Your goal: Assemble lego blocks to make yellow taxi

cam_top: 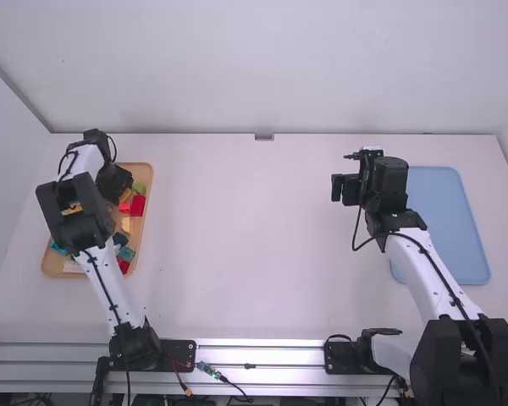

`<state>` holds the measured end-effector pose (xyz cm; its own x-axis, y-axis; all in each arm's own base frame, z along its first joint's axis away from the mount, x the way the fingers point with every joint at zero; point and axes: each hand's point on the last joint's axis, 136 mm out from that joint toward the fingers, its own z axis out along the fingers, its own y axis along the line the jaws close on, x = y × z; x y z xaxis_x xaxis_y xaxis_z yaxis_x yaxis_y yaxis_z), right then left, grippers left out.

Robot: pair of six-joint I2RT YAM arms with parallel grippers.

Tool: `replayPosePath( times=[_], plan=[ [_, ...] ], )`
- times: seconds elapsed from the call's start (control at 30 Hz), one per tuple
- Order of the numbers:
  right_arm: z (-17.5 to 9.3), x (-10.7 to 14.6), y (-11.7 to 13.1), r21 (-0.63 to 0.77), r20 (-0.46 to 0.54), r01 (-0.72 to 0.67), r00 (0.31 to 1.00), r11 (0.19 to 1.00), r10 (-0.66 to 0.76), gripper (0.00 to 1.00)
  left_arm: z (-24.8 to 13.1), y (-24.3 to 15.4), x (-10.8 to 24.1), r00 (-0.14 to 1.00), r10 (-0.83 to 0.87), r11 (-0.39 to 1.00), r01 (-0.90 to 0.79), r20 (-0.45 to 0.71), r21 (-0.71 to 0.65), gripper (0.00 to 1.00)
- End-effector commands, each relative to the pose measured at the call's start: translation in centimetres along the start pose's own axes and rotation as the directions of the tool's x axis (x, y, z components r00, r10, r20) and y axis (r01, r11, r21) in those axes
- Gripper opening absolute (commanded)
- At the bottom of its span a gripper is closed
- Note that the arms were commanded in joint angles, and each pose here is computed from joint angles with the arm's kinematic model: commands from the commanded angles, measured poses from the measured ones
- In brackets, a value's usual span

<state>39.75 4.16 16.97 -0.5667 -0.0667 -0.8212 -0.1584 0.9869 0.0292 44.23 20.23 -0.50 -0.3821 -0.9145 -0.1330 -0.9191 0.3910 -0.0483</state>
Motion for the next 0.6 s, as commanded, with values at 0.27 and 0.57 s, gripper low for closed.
replayPosePath(
  times=[0.27,0.57],
  plan=[
    [-0.2,-1.3,0.1,-0.003,0.022,0.007,1.0,1.0,-0.006,0.99,0.2,1.0,0.6,0.998,-0.034,0.999,0.033,-0.047,-0.022,0.2],
    [-0.2,-1.3,0.1,0.0,0.022,0.007,1.0,1.0,-0.007,0.99,-2.6,-0.1,-0.8,1.0,-0.018,1.0,0.018,-0.016,-0.001,0.05]
  ],
)
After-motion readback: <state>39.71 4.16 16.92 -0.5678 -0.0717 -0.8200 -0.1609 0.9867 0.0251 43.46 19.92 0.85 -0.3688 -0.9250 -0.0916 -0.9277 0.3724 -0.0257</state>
